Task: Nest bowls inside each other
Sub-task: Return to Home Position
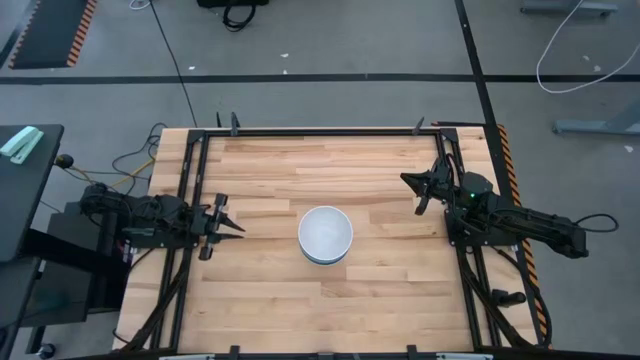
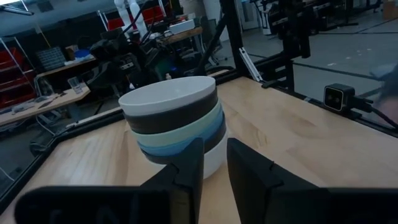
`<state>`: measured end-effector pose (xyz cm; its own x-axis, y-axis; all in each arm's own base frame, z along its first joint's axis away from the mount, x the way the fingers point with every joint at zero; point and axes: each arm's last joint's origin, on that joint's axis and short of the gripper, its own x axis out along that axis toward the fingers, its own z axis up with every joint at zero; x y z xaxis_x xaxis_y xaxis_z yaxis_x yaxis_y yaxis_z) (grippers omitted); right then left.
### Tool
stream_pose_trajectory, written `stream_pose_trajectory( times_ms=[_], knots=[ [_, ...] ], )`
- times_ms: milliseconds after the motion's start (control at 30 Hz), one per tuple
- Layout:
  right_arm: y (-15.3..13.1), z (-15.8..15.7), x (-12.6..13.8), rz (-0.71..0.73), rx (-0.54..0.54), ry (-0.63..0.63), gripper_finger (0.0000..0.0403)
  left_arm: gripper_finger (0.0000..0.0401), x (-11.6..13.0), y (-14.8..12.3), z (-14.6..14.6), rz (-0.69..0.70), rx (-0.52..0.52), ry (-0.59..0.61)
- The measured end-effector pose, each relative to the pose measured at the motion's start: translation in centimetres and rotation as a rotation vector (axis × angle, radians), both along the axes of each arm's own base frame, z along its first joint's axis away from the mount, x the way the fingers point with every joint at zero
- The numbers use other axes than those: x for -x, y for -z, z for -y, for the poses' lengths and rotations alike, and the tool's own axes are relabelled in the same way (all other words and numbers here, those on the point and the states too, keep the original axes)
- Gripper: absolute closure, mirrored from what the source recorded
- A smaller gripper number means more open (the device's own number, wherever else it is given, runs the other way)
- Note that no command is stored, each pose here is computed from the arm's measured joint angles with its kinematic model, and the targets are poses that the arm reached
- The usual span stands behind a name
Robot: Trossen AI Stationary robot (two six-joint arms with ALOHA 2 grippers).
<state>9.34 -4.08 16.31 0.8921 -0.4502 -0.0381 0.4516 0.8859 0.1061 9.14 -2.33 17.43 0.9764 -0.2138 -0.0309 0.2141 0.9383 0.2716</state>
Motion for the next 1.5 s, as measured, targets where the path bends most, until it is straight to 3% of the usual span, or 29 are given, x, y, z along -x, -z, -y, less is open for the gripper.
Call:
stream_pose_trajectory(
  times_ms=[1500],
  knots=[
    [0.00,0.00,0.00,0.000,0.000,0.000,0.0380,0.0323,0.01,-0.04,0.00,0.002,0.000,-0.001]
  ],
)
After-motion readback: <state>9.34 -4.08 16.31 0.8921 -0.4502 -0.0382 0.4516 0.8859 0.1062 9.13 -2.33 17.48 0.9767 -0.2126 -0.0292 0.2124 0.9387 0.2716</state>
